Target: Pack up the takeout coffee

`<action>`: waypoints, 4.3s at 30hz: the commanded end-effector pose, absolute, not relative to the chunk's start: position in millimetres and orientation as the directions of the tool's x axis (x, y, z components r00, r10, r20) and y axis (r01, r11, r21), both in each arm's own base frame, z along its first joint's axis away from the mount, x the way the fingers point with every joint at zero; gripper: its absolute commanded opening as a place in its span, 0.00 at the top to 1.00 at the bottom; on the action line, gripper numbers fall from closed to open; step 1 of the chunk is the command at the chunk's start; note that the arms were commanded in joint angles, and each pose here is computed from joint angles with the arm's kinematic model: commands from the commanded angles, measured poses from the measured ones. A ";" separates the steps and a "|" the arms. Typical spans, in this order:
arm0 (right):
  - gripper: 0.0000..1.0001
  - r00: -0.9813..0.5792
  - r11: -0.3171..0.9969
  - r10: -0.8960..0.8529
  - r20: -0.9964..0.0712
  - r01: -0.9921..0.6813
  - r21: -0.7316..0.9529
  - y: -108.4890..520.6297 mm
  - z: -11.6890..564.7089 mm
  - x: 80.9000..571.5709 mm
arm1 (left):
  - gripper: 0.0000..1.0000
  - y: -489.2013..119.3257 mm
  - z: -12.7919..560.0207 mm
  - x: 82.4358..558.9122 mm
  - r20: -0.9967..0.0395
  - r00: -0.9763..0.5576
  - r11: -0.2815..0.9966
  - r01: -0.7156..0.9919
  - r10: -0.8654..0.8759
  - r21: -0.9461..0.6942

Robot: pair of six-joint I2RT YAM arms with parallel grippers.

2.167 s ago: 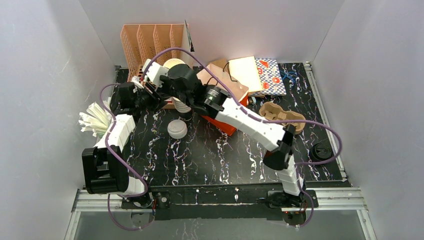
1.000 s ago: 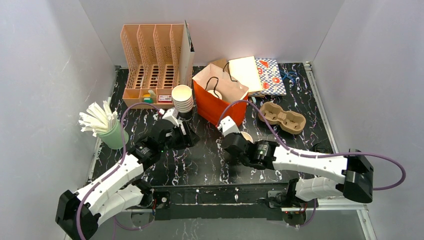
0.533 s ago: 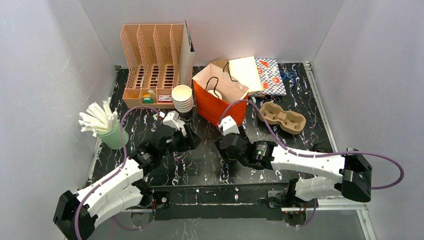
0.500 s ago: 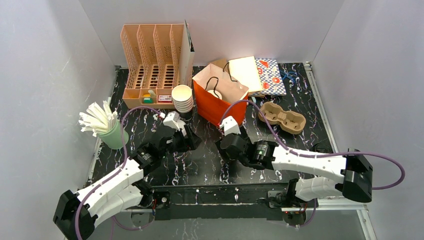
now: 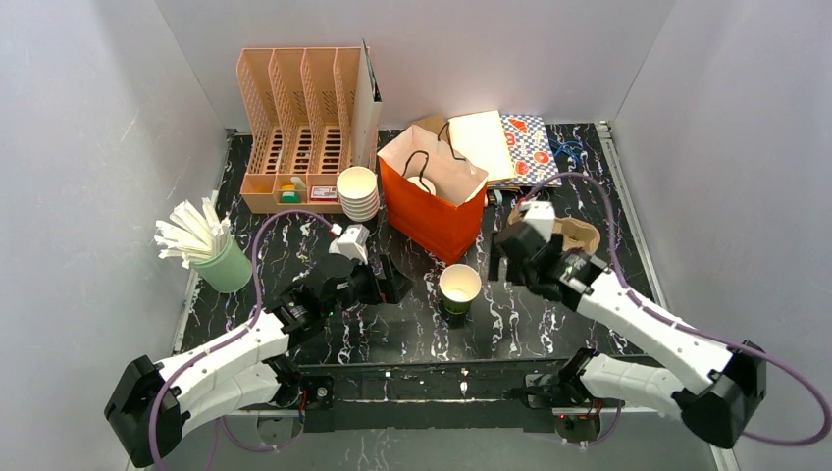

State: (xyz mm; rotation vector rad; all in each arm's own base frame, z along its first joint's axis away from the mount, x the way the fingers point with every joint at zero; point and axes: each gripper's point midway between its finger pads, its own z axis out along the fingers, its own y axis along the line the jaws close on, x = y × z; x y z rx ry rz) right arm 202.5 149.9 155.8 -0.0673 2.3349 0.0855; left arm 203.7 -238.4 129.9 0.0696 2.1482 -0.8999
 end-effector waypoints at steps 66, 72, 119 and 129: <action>0.05 -0.026 0.072 0.834 -0.551 0.995 0.062 -153.2 71.5 199.5 | 0.02 -236.8 118.5 178.6 -0.635 -0.766 0.755 0.355 -0.104 -0.551; 0.08 -0.032 0.066 0.838 -0.545 0.997 0.043 -153.9 67.0 198.9 | 0.02 -235.8 114.3 178.2 -0.631 -0.770 0.761 0.351 -0.097 -0.545; 0.26 -0.165 0.340 0.862 -0.479 0.890 0.305 -111.2 165.3 237.0 | 0.02 -236.2 115.2 178.9 -0.629 -0.771 0.762 0.346 -0.102 -0.547; 0.38 -0.402 0.613 0.789 -0.465 0.568 0.548 -27.4 211.5 269.6 | 0.02 -241.5 128.1 178.0 -0.619 -0.774 0.736 0.343 -0.131 -0.584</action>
